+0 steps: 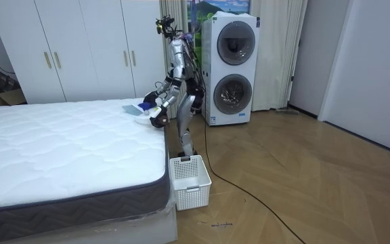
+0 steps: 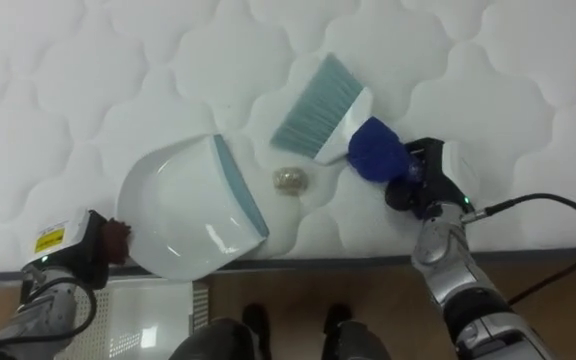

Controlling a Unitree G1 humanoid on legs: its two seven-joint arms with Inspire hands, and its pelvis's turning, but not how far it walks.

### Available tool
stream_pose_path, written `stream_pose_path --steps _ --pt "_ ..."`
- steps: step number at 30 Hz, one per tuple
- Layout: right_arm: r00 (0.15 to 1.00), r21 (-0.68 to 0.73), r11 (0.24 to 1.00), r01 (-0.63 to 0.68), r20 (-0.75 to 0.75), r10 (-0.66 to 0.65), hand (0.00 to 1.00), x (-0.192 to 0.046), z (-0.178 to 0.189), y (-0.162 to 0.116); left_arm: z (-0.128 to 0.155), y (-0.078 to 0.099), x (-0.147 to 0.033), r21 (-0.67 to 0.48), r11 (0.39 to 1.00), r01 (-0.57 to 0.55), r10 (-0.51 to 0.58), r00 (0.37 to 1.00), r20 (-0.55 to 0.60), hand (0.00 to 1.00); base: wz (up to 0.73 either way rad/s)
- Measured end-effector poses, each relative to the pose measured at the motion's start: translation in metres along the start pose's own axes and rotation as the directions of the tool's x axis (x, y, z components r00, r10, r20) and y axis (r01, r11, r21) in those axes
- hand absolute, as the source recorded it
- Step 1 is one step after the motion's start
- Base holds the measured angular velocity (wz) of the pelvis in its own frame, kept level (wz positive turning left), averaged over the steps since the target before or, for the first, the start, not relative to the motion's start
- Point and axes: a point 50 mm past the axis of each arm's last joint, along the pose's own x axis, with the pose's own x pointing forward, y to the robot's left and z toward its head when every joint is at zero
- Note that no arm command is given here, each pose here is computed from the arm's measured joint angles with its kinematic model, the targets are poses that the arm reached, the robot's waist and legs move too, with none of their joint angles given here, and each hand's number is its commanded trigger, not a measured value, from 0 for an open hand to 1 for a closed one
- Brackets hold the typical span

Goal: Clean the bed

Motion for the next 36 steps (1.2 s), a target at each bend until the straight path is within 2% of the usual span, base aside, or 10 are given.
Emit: stream_pose_path --steps 12,21,25,30,32,36 --pt "1.0 -0.006 1.0 -0.002 -0.003 0.002 1.0 0.0 -0.002 -0.002 0.001 -0.002 0.0 0.009 1.0 0.009 -0.009 1.0 -0.006 1.0 0.01" --pt "0.998 0.002 0.999 0.055 -0.023 -0.055 1.0 0.0 -0.012 -0.014 0.009 0.013 0.008 0.001 0.999 -0.042 0.042 0.999 0.03 1.0 0.11" --pt "0.998 -0.05 0.997 0.066 0.004 -0.066 1.0 0.004 -0.011 -0.022 0.005 0.024 0.013 0.038 0.997 -0.073 0.072 0.997 0.033 1.0 0.08" --pt "0.992 -0.235 0.966 0.108 0.09 -0.089 1.0 0.013 -0.006 -0.045 -0.004 0.033 0.015 0.082 0.992 -0.095 0.092 0.995 0.032 1.0 -0.01" --pt "0.984 -0.369 0.918 0.146 0.149 -0.097 1.0 0.018 -0.004 -0.063 -0.009 0.045 0.017 0.14 0.982 -0.129 0.123 0.991 0.055 1.0 0.0" --pt "0.974 -0.546 0.813 0.203 0.198 -0.11 1.0 0.024 -0.005 -0.09 -0.016 0.057 0.019 0.215 0.963 -0.16 0.147 0.986 0.074 1.0 -0.04"
